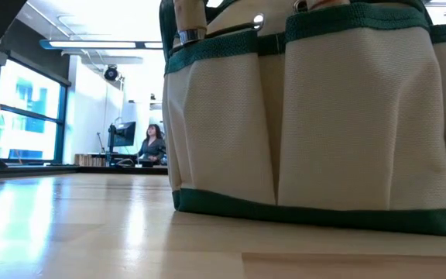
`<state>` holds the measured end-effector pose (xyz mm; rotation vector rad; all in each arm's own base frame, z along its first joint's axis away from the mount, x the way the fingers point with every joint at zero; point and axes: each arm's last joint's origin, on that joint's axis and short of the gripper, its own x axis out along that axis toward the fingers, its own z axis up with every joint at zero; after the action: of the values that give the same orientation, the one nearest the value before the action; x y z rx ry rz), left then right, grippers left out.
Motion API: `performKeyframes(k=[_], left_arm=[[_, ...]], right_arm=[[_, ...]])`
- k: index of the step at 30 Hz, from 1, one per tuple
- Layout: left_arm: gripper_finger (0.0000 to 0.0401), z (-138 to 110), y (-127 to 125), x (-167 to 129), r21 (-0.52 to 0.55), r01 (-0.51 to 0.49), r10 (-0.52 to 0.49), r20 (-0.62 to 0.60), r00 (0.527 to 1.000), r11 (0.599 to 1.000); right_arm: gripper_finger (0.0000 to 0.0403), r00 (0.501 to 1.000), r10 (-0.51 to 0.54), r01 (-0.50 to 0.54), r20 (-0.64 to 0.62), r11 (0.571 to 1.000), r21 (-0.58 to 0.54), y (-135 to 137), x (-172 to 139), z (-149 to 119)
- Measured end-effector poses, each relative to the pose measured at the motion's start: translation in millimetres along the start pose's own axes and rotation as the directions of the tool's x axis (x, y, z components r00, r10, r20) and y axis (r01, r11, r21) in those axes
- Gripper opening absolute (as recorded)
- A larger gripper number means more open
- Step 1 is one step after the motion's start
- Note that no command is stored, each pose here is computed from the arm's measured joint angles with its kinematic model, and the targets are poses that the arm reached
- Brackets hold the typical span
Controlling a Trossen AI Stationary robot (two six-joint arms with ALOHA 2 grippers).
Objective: Pick & Place Garden tools in Gardening bag
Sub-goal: Return to Home Position
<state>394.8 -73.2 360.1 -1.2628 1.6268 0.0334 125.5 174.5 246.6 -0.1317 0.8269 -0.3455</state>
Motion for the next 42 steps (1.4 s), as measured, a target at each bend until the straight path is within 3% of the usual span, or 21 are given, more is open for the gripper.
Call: performKeyframes(k=[5, 10, 15, 20, 23, 30, 34, 37, 39, 42], left_arm=[[0.0145, -11.6, 2.6, -13.8, 0.214, -0.114, 0.069, 0.208, 0.976, 0.97], [0.0145, -14.5, 4.9, -19.7, 0.335, -0.342, 0.171, 0.448, 0.877, 0.878], [0.0117, -13.3, 5.4, -20.5, 0.373, -0.385, 0.183, 0.474, 0.861, 0.844], [0.0017, -13.2, 5.6, -20.5, 0.416, -0.447, 0.203, 0.512, 0.835, 0.792], [0.0011, -19.2, 5.8, -24.6, 0.435, -0.466, 0.196, 0.533, 0.823, 0.77], [0.0001, -37.9, 7.5, -39.1, 0.501, -0.492, 0.158, 0.568, 0.808, 0.712], [0.0001, -62.9, 11.8, -59.5, 0.522, -0.492, 0.099, 0.61, 0.786, 0.697], [0.0001, -87.4, 20.2, -82.1, 0.523, -0.515, 0.046, 0.67, 0.741, 0.679], [0.0001, -108.8, 30.0, -102.5, 0.501, -0.547, 0.006, 0.734, 0.679, 0.671], [0.0, -145.5, 50.8, -135.0, 0.445, -0.604, -0.06, 0.834, 0.549, 0.661]], right_arm=[[0.0193, 1.0, -0.019, 0.019, 0.012, 1.0, -0.001, -3.2, 2.8, 4.2], [0.0193, 1.0, -0.014, 0.014, -0.003, 0.999, 0.038, -3.5, 6.4, 7.9], [0.0176, 0.998, 0.006, 0.0, -0.063, 0.996, 0.085, -5.5, 9.8, 17.8], [0.0084, 0.999, 0.024, -0.022, -0.036, 0.997, 0.078, -7.4, 4.1, 38.4], [0.0018, 1.0, 0.022, -0.023, 0.013, 0.998, 0.062, -9.9, -2.5, 53.4], [0.0004, 0.991, 0.038, -0.041, 0.126, 0.999, 0.015, -22.6, -29.7, 89.1], [0.0004, 0.967, 0.115, -0.119, 0.228, 0.993, 0.001, -54.2, -69.1, 109.3], [0.0004, 0.922, 0.159, -0.168, 0.354, 0.986, -0.006, -92.9, -104.7, 117.4], [0.0004, 0.885, 0.164, -0.18, 0.436, 0.984, -0.005, -126.4, -124.3, 115.8], [0.0004, 0.837, 0.181, -0.235, 0.517, 0.971, 0.04, -180.4, -140.6, 100.7]])
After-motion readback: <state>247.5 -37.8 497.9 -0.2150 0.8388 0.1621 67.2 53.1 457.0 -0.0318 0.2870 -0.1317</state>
